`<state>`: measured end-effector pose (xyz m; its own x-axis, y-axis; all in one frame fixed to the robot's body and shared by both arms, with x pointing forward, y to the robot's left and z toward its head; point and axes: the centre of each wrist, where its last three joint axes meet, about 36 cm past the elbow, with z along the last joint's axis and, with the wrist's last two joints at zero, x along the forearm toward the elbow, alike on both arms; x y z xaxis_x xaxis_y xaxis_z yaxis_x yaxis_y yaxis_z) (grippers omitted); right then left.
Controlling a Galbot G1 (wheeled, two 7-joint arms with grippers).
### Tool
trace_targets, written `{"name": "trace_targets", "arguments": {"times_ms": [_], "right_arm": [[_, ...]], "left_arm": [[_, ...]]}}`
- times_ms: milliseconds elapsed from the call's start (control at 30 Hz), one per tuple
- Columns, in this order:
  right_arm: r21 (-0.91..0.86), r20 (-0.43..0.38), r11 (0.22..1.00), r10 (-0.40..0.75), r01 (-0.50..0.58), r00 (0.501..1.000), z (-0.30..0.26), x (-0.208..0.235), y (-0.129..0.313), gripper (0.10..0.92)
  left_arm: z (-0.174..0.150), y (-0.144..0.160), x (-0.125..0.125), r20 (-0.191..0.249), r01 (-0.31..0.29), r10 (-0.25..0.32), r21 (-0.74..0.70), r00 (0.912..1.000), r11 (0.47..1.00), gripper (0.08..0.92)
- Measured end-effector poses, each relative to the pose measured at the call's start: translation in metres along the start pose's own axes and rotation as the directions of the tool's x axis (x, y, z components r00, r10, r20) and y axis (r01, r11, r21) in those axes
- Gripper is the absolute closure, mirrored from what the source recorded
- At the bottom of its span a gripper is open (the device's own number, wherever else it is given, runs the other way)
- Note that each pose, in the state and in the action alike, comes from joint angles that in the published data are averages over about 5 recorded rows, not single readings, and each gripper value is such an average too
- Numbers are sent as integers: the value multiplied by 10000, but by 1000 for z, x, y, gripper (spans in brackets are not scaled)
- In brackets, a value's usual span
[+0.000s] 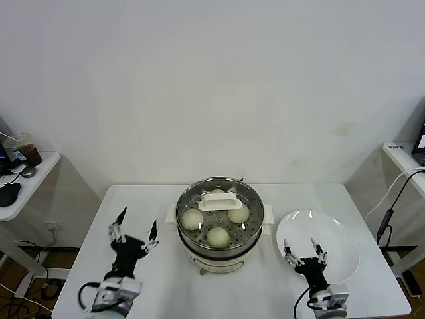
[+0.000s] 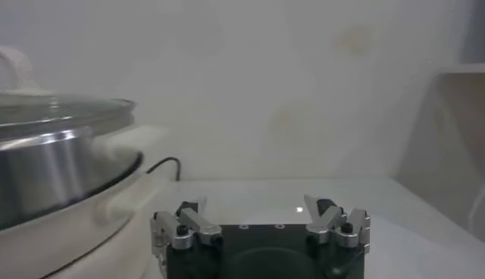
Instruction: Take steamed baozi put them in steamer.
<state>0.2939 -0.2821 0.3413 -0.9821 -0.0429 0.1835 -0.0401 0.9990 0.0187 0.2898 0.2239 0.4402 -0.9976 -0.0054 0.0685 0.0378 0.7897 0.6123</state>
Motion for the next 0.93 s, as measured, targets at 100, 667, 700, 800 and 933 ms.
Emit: {"name": "trace_targets", "arguments": {"times_ms": [100,667,700,800,933], "right_arm": [[2,-119,10000,-70,70,9999,2,7,4,200],[453,-597,9986,-245,272,9979,-6,40,11,200],[469,-625,9985,-253,282,9977,-8,42,11,200],[535,-720,9981,-268,307,9970,-12,47,9,200],[576,-807,9979,-263,310,9964,-17,53,7,200]], "left_arm": [[21,-4,11,-464,-11,57,980,9989,9952,177],[59,-16,54,-1452,-27,610,3719,9875,9283,177],[58,-16,56,-1442,-47,646,3821,9874,9241,177],[54,-17,62,-1397,-133,762,4051,9873,9142,177],[50,-17,66,-1344,-238,883,4211,9870,9067,177]]}}
